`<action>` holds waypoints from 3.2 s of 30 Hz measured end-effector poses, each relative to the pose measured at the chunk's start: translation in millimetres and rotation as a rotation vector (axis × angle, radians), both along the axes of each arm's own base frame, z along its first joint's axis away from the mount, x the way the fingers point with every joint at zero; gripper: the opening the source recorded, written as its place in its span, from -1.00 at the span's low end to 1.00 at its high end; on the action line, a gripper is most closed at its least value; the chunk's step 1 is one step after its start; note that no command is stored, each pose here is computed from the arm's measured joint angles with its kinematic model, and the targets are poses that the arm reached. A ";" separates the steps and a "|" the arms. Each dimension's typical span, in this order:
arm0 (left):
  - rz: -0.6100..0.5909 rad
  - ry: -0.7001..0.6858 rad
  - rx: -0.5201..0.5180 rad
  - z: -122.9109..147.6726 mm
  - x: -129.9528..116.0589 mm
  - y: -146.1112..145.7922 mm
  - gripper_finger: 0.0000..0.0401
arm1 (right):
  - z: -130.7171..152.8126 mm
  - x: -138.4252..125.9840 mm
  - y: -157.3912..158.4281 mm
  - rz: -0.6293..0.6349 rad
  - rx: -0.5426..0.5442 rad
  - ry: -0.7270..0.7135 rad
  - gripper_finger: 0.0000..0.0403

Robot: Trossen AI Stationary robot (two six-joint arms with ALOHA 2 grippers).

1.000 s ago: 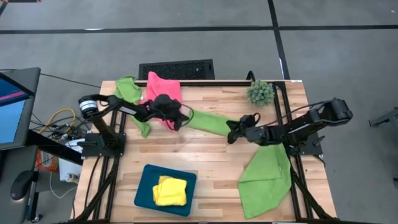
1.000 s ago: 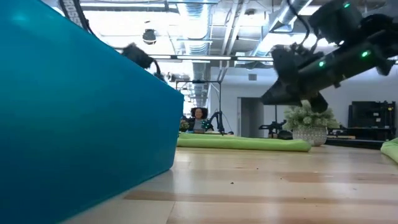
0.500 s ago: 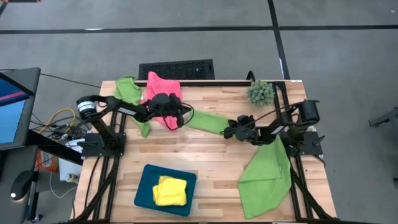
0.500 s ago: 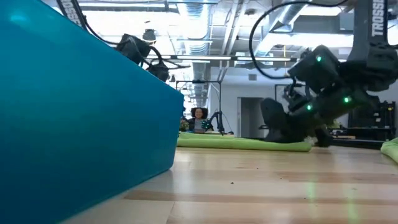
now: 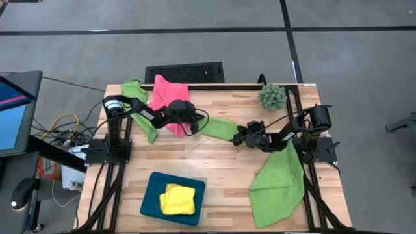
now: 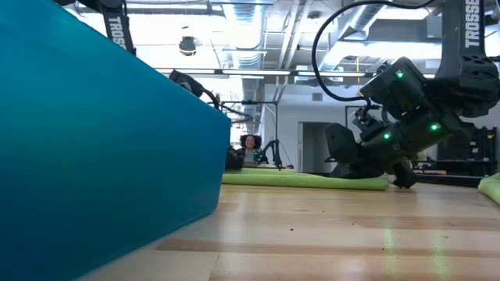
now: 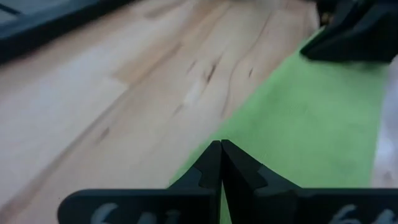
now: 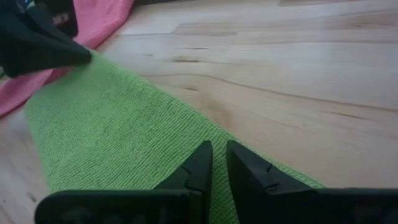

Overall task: Fold microfiber towels
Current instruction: Fold the top right green microfiber towel

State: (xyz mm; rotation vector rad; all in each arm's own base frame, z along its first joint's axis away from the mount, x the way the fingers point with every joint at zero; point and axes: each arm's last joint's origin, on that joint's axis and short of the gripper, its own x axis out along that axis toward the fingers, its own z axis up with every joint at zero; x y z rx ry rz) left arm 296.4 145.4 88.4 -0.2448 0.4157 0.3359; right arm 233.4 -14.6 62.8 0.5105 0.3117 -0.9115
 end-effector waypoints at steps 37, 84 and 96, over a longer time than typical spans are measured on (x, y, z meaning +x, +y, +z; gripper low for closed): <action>-0.015 -0.108 0.011 34.7 -1.4 4.3 -1.00 | 49.3 -9.5 0.2 0.001 -0.139 0.030 -0.63; -0.230 0.053 0.020 1.5 80.1 -76.1 -1.00 | 48.0 20.8 23.4 0.276 -0.139 -0.164 -0.63; -0.142 -0.060 -0.022 28.7 97.1 -59.4 -1.00 | 38.8 10.5 13.0 0.200 -0.063 -0.169 -0.63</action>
